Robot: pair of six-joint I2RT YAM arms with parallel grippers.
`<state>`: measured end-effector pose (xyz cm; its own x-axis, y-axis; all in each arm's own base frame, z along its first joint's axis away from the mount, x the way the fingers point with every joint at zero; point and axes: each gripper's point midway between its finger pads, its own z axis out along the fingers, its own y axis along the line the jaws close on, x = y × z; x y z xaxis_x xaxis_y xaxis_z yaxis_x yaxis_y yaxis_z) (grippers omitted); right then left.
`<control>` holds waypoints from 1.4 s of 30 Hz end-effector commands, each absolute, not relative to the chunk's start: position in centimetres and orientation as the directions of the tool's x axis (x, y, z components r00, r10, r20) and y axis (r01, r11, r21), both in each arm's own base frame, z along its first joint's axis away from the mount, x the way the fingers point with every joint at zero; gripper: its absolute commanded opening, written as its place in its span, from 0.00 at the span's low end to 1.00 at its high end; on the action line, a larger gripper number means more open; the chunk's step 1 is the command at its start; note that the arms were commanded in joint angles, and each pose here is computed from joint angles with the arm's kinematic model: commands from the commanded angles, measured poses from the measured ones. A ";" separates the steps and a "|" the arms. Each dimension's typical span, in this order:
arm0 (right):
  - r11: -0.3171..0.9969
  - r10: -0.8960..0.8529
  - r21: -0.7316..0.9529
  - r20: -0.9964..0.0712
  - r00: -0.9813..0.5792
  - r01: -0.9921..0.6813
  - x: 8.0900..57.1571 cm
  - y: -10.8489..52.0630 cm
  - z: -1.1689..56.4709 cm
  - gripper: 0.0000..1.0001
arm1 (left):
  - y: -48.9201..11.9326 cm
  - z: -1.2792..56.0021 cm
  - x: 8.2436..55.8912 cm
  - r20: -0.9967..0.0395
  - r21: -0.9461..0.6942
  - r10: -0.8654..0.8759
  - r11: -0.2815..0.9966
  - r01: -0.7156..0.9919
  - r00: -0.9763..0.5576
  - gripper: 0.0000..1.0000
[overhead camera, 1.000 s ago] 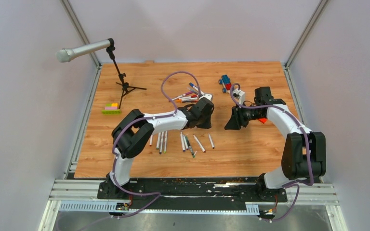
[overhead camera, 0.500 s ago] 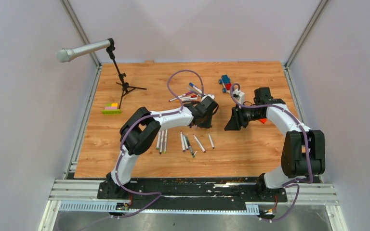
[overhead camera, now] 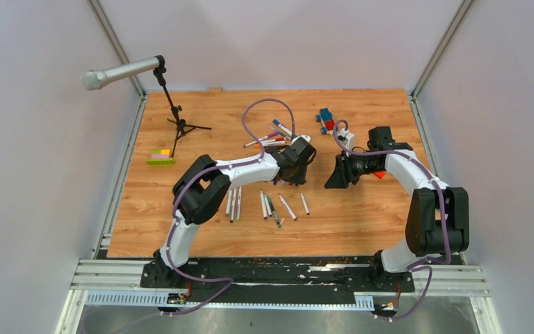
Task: Open the pen caps
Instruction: Place the pen cap at the center of the board, then pick up the pen from the center of the board.
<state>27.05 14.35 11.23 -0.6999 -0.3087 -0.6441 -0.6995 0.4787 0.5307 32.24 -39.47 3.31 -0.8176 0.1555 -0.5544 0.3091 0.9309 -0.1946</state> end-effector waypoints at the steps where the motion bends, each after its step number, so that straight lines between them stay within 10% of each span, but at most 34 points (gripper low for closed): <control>1: 0.436 -0.300 0.509 -0.695 -0.653 -0.742 27.8 14.7 12.8 0.38 | -40.5 9.4 33.3 -0.668 -0.239 0.127 0.896 0.374 -0.733 0.35; 9: 0.434 -0.298 0.510 -0.697 -0.652 -0.743 27.8 14.6 12.9 0.38 | -36.7 14.0 34.5 -0.792 -0.107 0.161 0.913 0.393 -0.589 0.44; 21: 0.434 -0.295 0.511 -0.698 -0.653 -0.742 27.8 14.4 12.8 0.38 | -28.4 16.6 38.9 -0.829 -0.064 0.160 0.925 0.375 -0.536 0.96; 42: 0.407 -0.345 0.485 -0.703 -0.622 -0.774 29.3 14.5 12.6 0.41 | -21.0 17.7 37.4 -0.802 -0.131 0.129 0.915 0.382 -0.583 0.98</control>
